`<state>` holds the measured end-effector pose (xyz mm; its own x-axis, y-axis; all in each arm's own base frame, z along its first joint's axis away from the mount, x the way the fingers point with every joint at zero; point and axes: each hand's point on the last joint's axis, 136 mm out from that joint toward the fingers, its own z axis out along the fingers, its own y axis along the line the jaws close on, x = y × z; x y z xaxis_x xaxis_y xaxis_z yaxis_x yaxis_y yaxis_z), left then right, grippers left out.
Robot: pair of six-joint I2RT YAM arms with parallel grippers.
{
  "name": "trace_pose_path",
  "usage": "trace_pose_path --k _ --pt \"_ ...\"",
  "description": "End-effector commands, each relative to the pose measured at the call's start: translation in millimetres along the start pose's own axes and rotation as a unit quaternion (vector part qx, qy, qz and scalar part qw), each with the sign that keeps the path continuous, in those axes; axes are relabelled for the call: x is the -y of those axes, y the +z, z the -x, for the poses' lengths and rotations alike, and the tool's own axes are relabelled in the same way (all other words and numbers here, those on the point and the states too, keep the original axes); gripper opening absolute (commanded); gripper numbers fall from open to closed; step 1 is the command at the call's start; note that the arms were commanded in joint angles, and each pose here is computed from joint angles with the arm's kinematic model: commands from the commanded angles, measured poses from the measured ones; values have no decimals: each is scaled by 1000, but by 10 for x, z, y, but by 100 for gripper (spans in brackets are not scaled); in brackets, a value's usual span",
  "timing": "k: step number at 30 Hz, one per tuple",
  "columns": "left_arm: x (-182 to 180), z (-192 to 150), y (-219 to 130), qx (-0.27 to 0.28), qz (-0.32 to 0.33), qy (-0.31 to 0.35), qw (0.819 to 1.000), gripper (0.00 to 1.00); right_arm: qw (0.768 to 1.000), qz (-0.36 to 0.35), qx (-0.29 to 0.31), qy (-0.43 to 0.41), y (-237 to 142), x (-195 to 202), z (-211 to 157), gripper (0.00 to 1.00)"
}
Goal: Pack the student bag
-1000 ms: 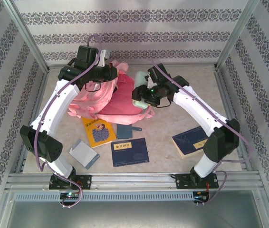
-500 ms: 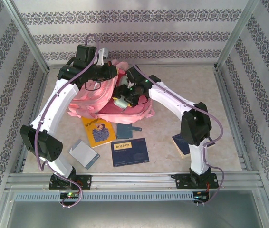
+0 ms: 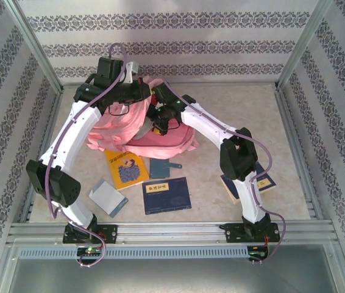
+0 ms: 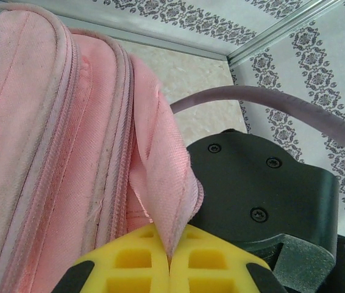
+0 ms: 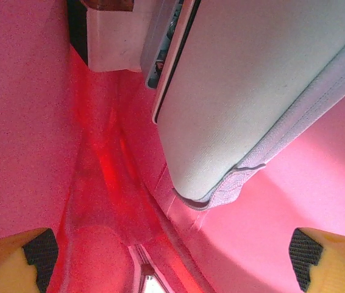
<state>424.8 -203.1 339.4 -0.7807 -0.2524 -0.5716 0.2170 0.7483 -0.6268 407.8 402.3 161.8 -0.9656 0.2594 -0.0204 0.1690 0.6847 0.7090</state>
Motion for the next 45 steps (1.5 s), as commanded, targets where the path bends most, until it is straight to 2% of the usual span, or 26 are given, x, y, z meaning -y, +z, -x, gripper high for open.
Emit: trace_pose_path --k 1,9,14,17,20,24,29,30,34,37,42,45 --pt "409 337 -195 63 -64 48 995 0 998 22 18 -47 -268 -195 -11 97" --pt "177 376 -156 67 -25 45 996 0 985 2 72 -158 -943 -169 -105 94" --pt "-68 503 -89 78 21 32 996 0 980 -15 99 -173 -1360 72 -141 93" --pt "-202 611 -51 87 52 36 994 0 973 -27 108 -201 -1556 227 -247 89" --pt "-288 694 34 89 73 44 992 0 967 -45 102 -228 -1668 370 -372 88" --pt "-352 772 197 87 79 43 992 0 968 -63 99 -222 -1754 602 -437 88" --pt "-436 844 345 84 94 48 991 0 962 -98 47 -252 -1638 852 -644 85" --pt "-442 840 372 82 92 47 991 3 961 -105 32 -253 -1594 901 -691 84" --pt "-376 732 432 65 81 47 993 32 957 -127 -17 -259 -1399 1089 -865 84" --pt "-272 678 297 68 88 57 992 48 950 -160 -32 -266 -1284 1242 -947 78" --pt "-345 522 -164 87 140 51 985 56 953 -162 -88 -240 -966 1419 -1084 74" --pt "-448 200 -360 79 148 35 985 56 953 -169 -100 -229 -776 1513 -1086 73"
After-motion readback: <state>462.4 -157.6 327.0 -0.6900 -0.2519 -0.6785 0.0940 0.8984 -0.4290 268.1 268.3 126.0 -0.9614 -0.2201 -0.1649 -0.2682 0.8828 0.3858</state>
